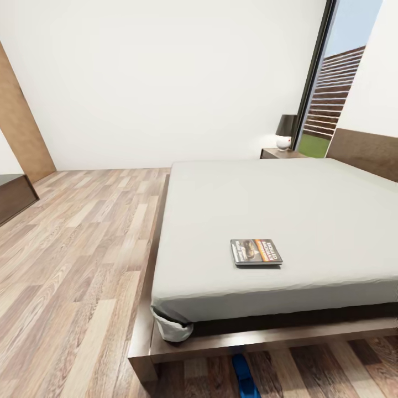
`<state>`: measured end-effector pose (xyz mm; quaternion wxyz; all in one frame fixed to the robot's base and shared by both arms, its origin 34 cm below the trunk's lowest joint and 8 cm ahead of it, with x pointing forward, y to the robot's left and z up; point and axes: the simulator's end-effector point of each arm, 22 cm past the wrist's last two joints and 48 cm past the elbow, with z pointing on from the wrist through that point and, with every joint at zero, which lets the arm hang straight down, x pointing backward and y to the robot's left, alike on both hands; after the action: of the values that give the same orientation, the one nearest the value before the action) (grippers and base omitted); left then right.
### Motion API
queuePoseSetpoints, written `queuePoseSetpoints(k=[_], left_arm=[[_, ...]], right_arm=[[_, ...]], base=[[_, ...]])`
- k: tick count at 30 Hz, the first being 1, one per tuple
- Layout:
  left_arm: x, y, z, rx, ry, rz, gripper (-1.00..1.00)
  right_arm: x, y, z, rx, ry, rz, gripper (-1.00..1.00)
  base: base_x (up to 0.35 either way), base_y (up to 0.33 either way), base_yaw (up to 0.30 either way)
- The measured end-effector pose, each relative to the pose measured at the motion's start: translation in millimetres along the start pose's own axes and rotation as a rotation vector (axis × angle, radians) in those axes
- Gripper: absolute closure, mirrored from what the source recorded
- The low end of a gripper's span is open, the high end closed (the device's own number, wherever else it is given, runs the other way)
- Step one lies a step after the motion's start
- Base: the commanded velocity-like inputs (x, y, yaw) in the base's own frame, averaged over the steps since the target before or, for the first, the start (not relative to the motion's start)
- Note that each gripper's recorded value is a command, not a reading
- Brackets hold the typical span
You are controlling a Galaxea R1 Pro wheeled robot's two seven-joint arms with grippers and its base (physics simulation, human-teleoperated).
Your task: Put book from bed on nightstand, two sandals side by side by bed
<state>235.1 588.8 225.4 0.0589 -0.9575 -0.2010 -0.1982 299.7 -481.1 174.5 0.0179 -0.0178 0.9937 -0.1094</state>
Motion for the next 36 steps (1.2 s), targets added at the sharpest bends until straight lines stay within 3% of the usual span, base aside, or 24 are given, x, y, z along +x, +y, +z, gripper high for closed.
queuePoseSetpoints(k=[17, 36], left_arm=[[0.2, 0.0, 0.0, 0.000, 0.001, 0.000, 1.00], [-0.7, -0.3, -0.2, 0.000, -0.001, 0.000, 1.00]], right_arm=[[-0.1, 0.1, 0.0, 0.000, 0.000, 0.000, -1.00], [0.0, 0.0, 0.1, 0.000, 0.000, -0.001, -1.00]], base=[[-0.007, -0.071, 0.000], [-0.186, -0.014, 0.000]])
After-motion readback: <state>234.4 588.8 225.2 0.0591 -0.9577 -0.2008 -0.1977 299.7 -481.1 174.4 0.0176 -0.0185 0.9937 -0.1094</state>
